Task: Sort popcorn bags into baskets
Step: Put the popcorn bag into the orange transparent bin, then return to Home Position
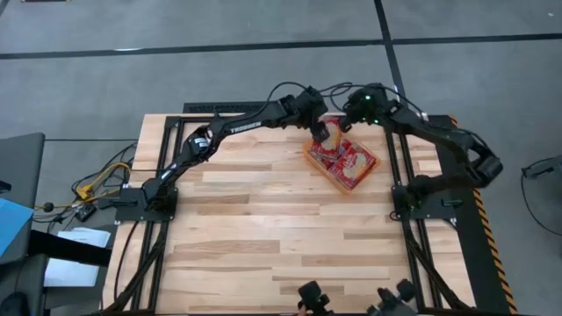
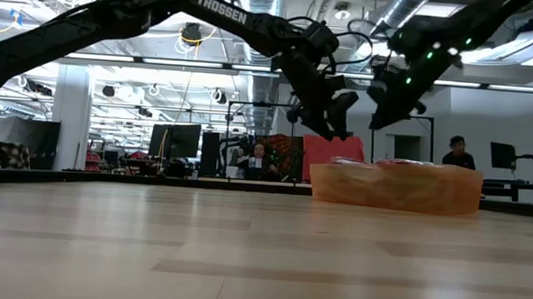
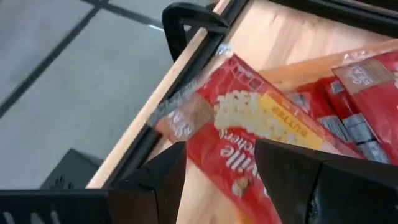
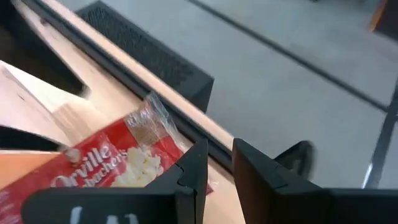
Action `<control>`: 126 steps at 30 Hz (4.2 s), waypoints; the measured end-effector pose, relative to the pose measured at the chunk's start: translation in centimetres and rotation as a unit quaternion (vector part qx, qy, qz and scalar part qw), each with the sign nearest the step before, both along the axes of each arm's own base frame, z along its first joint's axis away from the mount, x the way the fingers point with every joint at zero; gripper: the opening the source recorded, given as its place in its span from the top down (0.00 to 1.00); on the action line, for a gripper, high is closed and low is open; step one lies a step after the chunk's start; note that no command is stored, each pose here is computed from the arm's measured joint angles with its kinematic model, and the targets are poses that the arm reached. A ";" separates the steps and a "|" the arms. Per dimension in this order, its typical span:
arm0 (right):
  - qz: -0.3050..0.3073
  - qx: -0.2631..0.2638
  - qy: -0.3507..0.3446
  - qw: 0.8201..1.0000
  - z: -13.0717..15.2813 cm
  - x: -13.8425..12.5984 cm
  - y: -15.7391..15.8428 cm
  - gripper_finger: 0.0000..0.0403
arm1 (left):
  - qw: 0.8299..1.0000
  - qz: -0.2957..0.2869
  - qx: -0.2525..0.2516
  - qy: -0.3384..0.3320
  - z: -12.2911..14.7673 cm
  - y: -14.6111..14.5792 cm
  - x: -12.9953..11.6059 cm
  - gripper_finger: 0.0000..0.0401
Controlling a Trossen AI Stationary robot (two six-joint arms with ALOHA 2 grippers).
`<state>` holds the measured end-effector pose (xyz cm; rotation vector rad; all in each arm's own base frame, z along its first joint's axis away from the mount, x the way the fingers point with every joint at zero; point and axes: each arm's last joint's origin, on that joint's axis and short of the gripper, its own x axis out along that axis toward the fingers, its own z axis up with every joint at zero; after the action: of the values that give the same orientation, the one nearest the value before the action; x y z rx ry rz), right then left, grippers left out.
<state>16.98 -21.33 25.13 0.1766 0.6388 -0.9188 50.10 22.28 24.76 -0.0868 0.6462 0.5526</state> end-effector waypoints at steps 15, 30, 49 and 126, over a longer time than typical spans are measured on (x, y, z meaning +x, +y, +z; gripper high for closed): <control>0.027 0.095 0.040 0.994 -5.5 2.5 -3.8 0.76 | 1.000 0.011 -0.017 0.009 4.3 -1.0 -2.4 0.55; 0.052 0.143 0.097 0.984 -3.6 0.9 -0.7 0.76 | 1.000 0.012 -0.019 0.016 4.2 -1.0 -2.4 0.55; 0.028 0.105 0.101 0.989 -5.1 2.1 -1.9 0.76 | 0.999 0.020 -0.039 0.032 3.8 -1.2 -2.7 0.55; 0.249 -0.180 -0.231 0.923 13.0 -16.2 21.7 0.76 | 0.980 -0.140 0.012 -0.140 26.7 -13.9 -19.0 0.55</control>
<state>0.78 0.32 38.15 -0.0991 0.0546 -0.4585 31.06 8.36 51.48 -0.0486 0.3689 0.2676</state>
